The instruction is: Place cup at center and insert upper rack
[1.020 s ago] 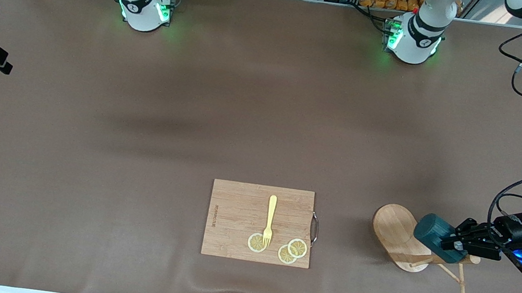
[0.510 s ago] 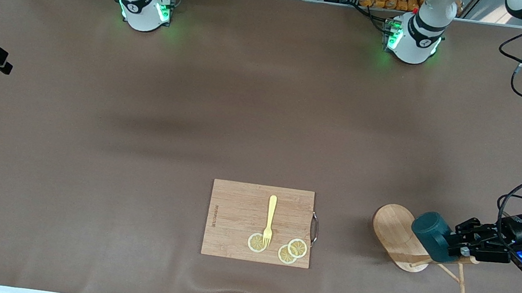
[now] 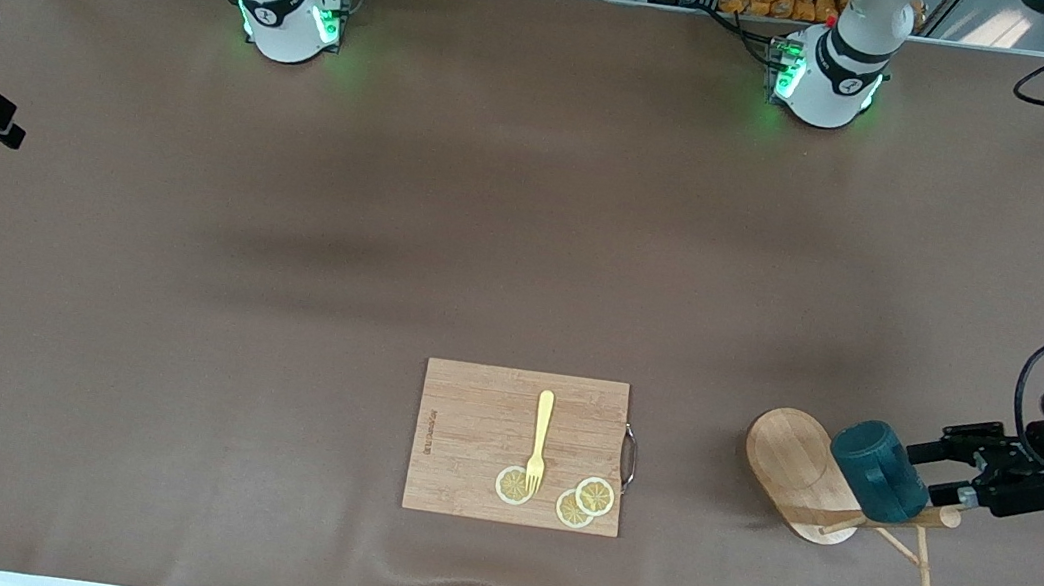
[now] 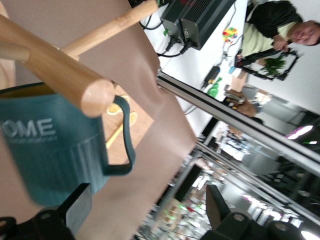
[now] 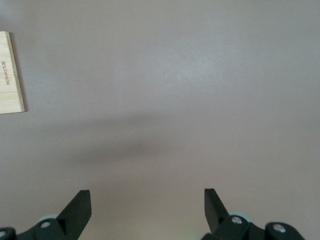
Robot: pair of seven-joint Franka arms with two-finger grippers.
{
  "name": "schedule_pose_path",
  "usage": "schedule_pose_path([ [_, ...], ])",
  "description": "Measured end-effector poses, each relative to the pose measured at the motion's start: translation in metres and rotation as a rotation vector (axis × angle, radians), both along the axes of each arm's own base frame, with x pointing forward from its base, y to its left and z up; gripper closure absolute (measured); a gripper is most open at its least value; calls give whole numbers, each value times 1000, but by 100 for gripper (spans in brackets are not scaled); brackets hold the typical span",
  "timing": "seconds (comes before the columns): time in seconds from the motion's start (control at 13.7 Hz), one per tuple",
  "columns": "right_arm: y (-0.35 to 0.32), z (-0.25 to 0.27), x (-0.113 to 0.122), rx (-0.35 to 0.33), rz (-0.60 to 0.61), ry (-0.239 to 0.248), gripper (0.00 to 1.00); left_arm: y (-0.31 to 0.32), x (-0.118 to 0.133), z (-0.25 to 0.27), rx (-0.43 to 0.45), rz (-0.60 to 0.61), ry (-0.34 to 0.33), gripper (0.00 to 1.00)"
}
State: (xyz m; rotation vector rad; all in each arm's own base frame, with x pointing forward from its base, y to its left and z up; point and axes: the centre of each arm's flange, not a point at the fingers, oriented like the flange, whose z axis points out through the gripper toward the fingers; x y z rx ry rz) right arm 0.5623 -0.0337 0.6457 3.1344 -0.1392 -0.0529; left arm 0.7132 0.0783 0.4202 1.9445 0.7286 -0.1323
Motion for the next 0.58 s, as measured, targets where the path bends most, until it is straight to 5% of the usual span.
schedule_pose_path([
  [0.58, 0, 0, 0, 0, 0, 0, 0, -60, -27, 75, 555, -301, -96, 0],
])
